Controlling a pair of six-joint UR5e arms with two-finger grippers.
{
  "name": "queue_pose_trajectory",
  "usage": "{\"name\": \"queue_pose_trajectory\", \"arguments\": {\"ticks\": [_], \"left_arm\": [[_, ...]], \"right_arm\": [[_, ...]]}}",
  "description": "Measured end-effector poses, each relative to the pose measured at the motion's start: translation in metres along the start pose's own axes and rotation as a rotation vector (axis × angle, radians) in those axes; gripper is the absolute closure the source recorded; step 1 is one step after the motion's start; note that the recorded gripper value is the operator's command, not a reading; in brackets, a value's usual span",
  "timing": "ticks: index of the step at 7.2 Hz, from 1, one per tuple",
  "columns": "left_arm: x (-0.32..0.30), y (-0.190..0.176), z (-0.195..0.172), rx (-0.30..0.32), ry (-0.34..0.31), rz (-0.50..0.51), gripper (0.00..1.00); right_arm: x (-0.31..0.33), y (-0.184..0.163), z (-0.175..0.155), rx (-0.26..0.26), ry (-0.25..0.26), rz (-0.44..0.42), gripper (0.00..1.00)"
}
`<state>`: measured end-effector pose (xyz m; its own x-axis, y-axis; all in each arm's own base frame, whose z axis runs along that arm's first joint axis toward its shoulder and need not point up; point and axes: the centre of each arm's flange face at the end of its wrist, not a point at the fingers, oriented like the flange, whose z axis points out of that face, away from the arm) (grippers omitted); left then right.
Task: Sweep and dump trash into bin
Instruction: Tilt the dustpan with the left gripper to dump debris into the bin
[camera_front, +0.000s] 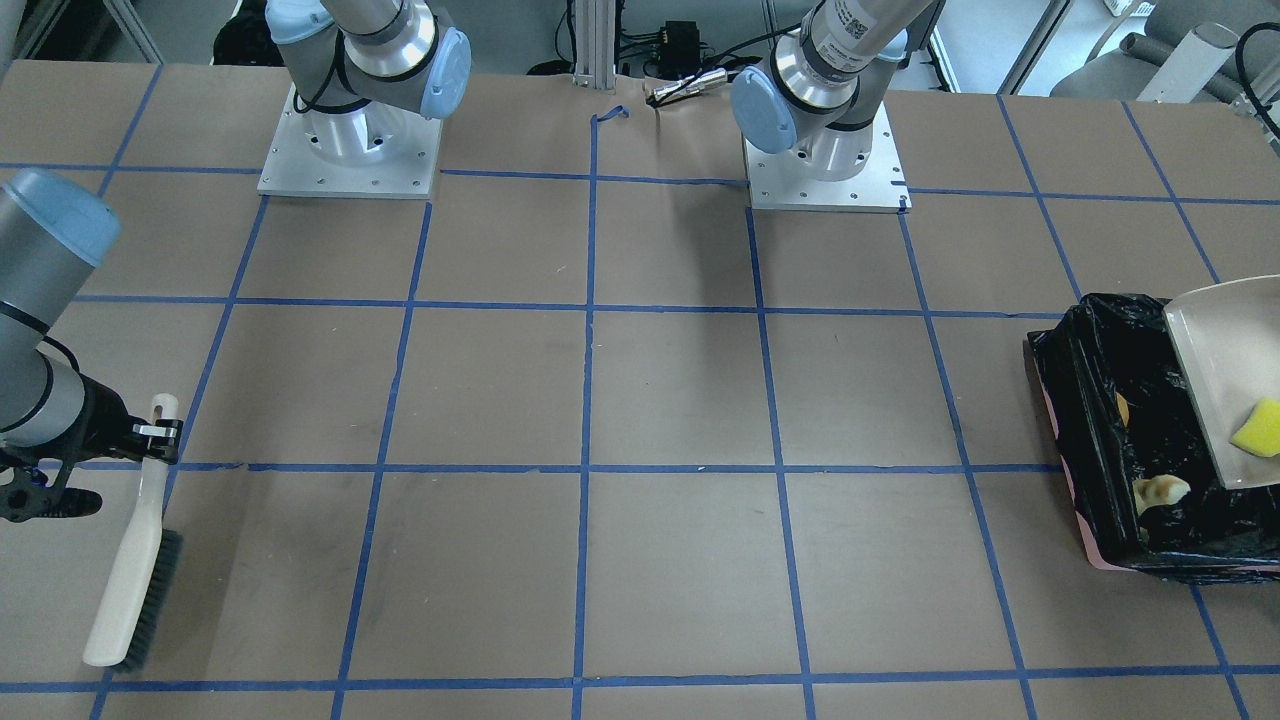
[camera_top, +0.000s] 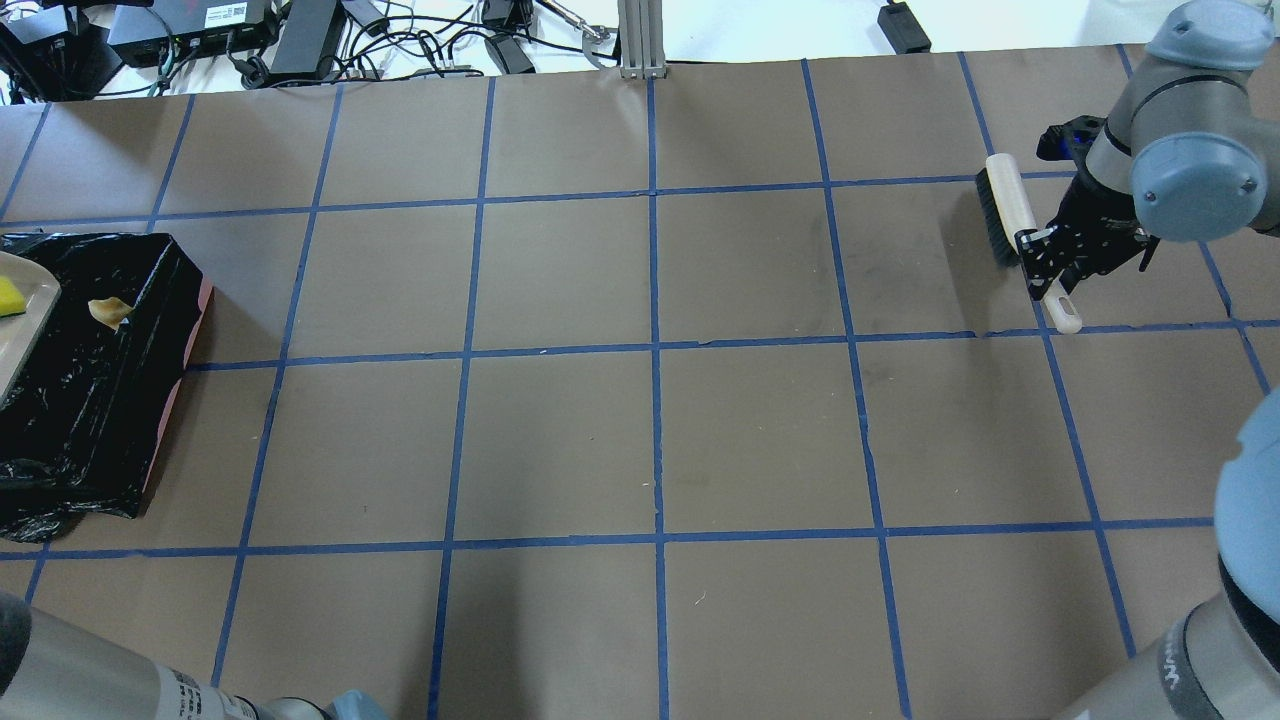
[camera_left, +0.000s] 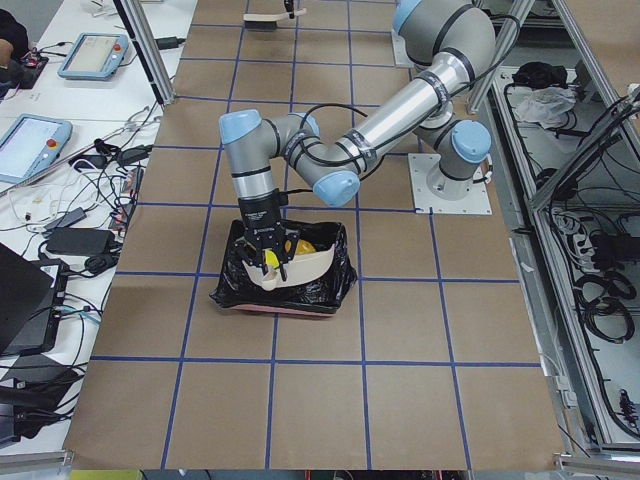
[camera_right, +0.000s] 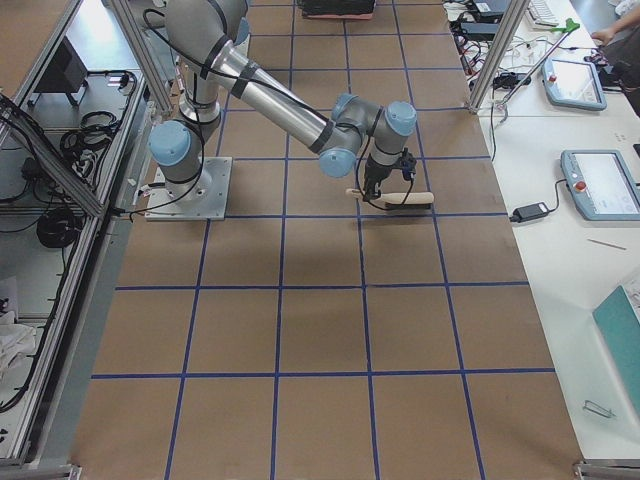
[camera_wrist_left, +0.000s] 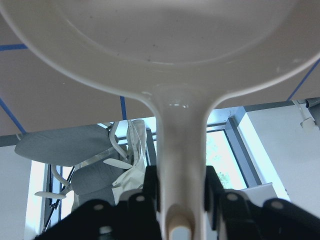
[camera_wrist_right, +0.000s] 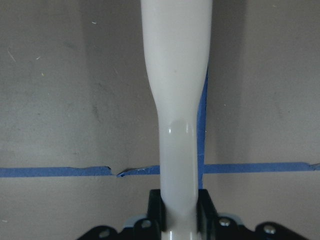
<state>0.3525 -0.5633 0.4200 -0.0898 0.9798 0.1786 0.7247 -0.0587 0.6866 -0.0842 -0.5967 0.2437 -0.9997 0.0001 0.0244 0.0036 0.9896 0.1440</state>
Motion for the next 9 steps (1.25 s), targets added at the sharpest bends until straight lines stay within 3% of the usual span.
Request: {"name": "queue_pose_trajectory", "arguments": {"ticks": [1, 2, 3, 4, 6, 7, 8, 9], "left_arm": [[0.001, 0.003, -0.002, -0.035, 0.005, -0.021, 1.0], [0.002, 0.005, -0.006, -0.099, 0.006, -0.068, 1.0], [-0.001, -0.003, -0.016, -0.15, -0.011, -0.099, 1.0], [-0.006, -0.017, -0.034, -0.181, -0.037, -0.103, 1.0], [-0.008, -0.031, -0.055, -0.21, -0.055, -0.094, 1.0], [-0.008, -0.034, -0.058, -0.221, -0.047, -0.092, 1.0], [-0.007, -0.037, -0.06, -0.226, -0.045, -0.089, 1.0], [-0.007, -0.039, -0.063, -0.225, -0.05, -0.087, 1.0]], "right_arm": [[0.0, 0.0, 0.002, -0.004, -0.002, 0.007, 1.0], [0.0, 0.0, 0.003, -0.007, -0.003, 0.012, 0.94], [0.0, -0.001, 0.004, -0.008, -0.001, 0.014, 0.63], [0.0, -0.001, 0.005, -0.01, 0.002, 0.014, 0.63], [0.001, -0.001, 0.006, -0.016, 0.004, 0.014, 0.56], [0.001, -0.001, 0.006, -0.016, 0.001, 0.014, 0.48], [0.0, -0.001, 0.006, -0.014, -0.001, 0.014, 0.29], [0.0, -0.002, 0.004, -0.008, -0.001, 0.014, 0.19]]}}
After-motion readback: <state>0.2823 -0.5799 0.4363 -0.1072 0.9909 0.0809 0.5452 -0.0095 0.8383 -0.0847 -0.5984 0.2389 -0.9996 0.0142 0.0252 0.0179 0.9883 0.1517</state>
